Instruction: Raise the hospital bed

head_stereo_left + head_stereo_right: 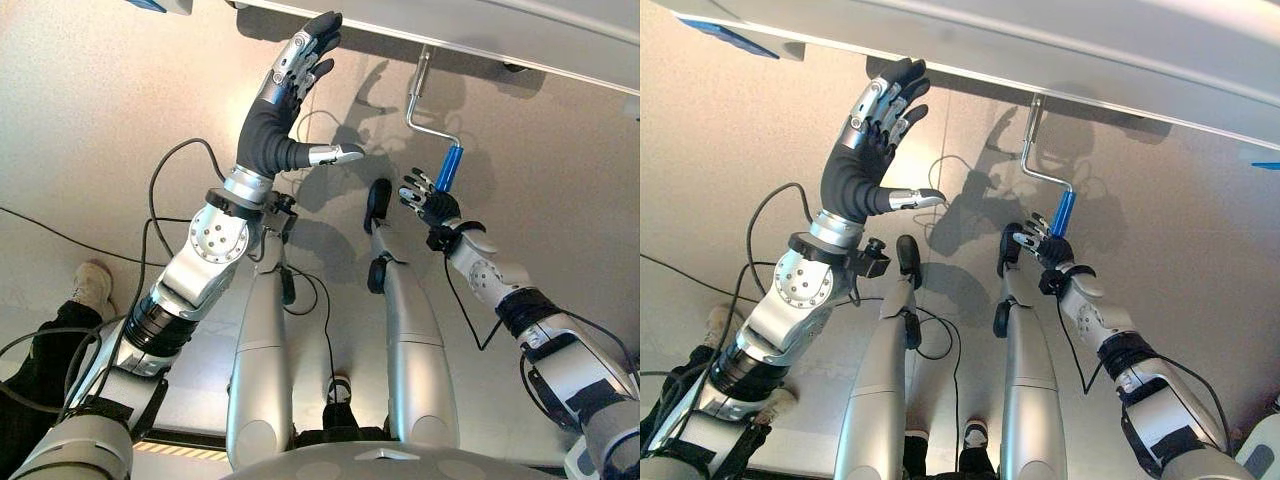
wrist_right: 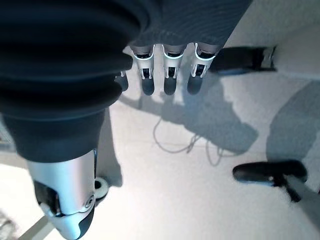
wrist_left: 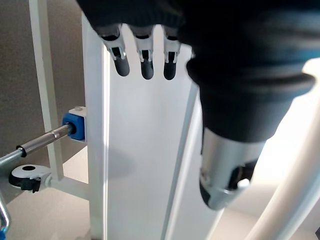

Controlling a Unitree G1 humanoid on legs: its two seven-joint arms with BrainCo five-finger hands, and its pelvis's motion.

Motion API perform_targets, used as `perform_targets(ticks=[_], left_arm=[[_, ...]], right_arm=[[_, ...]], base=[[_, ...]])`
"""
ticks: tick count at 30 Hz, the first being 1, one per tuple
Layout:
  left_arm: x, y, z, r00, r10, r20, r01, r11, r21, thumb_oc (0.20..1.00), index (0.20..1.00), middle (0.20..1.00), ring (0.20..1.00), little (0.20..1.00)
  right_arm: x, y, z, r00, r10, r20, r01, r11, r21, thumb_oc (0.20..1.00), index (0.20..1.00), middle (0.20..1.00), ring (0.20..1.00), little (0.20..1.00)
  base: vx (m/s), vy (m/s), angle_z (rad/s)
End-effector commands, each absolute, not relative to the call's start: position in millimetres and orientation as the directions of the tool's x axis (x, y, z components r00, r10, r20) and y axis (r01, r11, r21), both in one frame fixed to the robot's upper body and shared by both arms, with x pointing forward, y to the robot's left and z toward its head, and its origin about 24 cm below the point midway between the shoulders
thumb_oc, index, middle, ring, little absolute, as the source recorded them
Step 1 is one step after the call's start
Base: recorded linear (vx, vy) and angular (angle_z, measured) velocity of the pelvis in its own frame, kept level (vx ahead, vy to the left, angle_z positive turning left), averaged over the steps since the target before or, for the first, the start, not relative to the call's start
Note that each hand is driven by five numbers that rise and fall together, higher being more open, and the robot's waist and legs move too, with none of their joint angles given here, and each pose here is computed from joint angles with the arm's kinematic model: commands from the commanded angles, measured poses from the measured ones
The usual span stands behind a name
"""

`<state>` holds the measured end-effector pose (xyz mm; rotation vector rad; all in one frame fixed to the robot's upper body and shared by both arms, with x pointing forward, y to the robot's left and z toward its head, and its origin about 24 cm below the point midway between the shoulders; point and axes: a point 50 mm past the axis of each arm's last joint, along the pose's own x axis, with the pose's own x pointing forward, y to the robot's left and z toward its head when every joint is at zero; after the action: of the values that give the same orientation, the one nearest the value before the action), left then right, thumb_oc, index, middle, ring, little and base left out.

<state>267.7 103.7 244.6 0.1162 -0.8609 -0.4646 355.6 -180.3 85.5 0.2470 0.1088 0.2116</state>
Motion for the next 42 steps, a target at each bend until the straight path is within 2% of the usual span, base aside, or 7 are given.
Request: perform_targets(ticks=[1, 19, 32, 42], left_arm=[[249, 98, 257, 0.461, -0.444, 0.769, 0.4, 0.877, 0.266, 1.0, 1.0, 1.0, 1.0, 1.0], [249, 102, 257, 0.467, -0.431, 0.772, 0.389, 0.884, 0.258, 1.0, 1.0, 1.0, 1.0, 1.0], [248, 101, 257, 0.464, -0.433, 0.773, 0.397, 0.881, 0.256, 1.0, 1.0, 1.0, 1.0, 1.0], [247, 100, 258, 0.455, -0.439, 0.775, 0.397, 0.879, 0.264, 1.0, 1.0, 1.0, 1.0, 1.0]], right_arm=[[353, -180, 98, 0.97, 0.245, -0.008, -0.233, 0.933, 0.275, 1.0, 1.0, 1.0, 1.0, 1.0], [359, -191, 117, 0.981, 0.189, 0.044, -0.194, 0.948, 0.253, 1.0, 1.0, 1.0, 1.0, 1.0], [355, -221, 84, 0.988, 0.104, -0.116, -0.085, 0.984, 0.159, 1.0, 1.0, 1.0, 1.0, 1.0], [354, -227, 78, 0.984, 0.087, -0.155, -0.068, 0.99, 0.12, 1.0, 1.0, 1.0, 1.0, 1.0]], base=[[0.0, 0.0, 0.0], [0.0, 0.0, 0.0], [0.0, 0.0, 0.0], [0.0, 0.0, 0.0]])
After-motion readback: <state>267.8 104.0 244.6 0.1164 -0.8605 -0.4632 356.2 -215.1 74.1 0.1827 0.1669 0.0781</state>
